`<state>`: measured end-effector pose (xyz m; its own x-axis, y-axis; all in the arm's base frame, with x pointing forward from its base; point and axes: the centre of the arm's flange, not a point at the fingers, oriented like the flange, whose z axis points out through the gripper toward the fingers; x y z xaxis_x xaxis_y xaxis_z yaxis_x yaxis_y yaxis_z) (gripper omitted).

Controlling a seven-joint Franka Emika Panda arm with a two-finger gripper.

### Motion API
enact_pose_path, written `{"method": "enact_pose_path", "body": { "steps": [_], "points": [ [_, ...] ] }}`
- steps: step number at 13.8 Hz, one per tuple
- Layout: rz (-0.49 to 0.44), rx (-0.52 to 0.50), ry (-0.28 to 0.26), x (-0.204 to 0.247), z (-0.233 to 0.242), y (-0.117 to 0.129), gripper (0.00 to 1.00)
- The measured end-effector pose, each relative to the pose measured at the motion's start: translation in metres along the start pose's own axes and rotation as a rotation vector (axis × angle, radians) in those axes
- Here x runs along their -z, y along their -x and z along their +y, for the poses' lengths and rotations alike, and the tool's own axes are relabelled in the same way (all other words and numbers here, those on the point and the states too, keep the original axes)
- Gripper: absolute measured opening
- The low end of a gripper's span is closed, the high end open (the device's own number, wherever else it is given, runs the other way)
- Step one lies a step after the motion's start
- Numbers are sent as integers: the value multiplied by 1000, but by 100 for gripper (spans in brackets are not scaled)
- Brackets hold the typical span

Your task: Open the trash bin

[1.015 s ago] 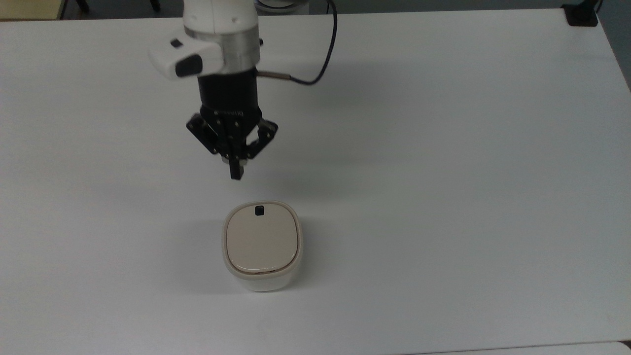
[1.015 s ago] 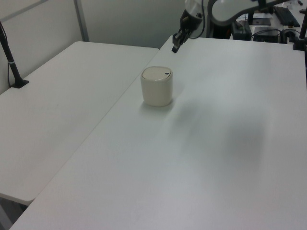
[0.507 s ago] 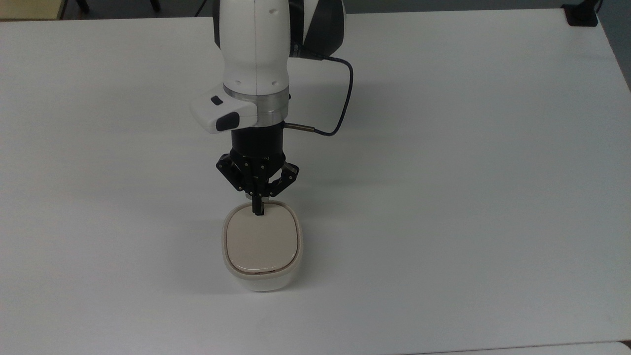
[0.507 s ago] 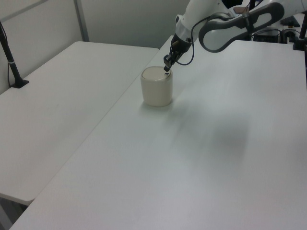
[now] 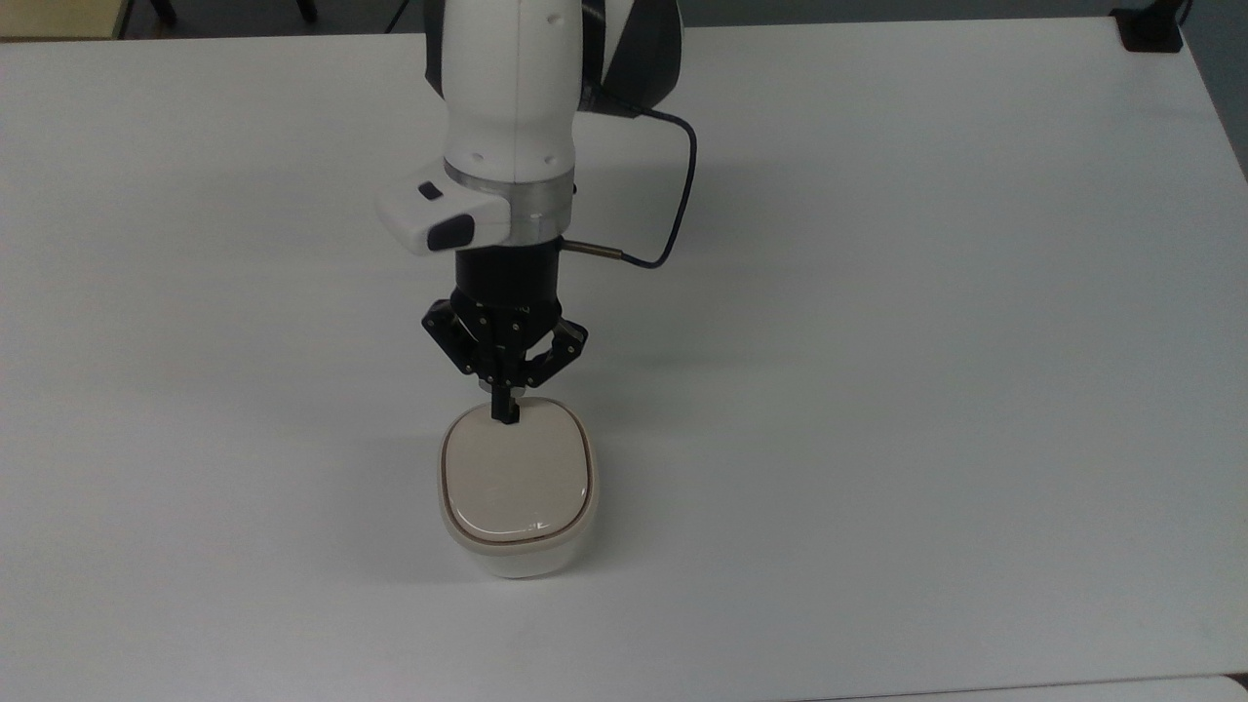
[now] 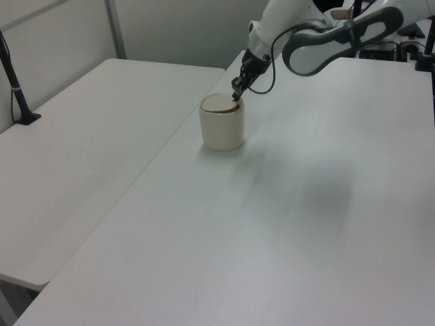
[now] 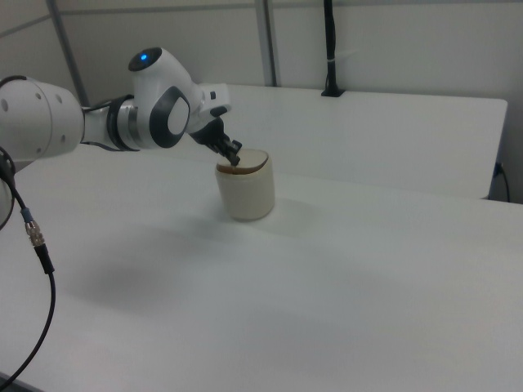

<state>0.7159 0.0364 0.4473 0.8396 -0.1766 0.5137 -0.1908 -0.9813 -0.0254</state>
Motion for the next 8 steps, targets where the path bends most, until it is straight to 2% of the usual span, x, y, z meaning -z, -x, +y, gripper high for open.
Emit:
{"method": "enact_pose_path", "body": {
  "steps": [2, 5, 8],
  "points": [
    [2, -40, -10, 27, 7, -10, 2],
    [-59, -85, -12, 94, 16, -18, 6],
    [-186, -80, 23, 152, 19, -6, 13]
  ]
}}
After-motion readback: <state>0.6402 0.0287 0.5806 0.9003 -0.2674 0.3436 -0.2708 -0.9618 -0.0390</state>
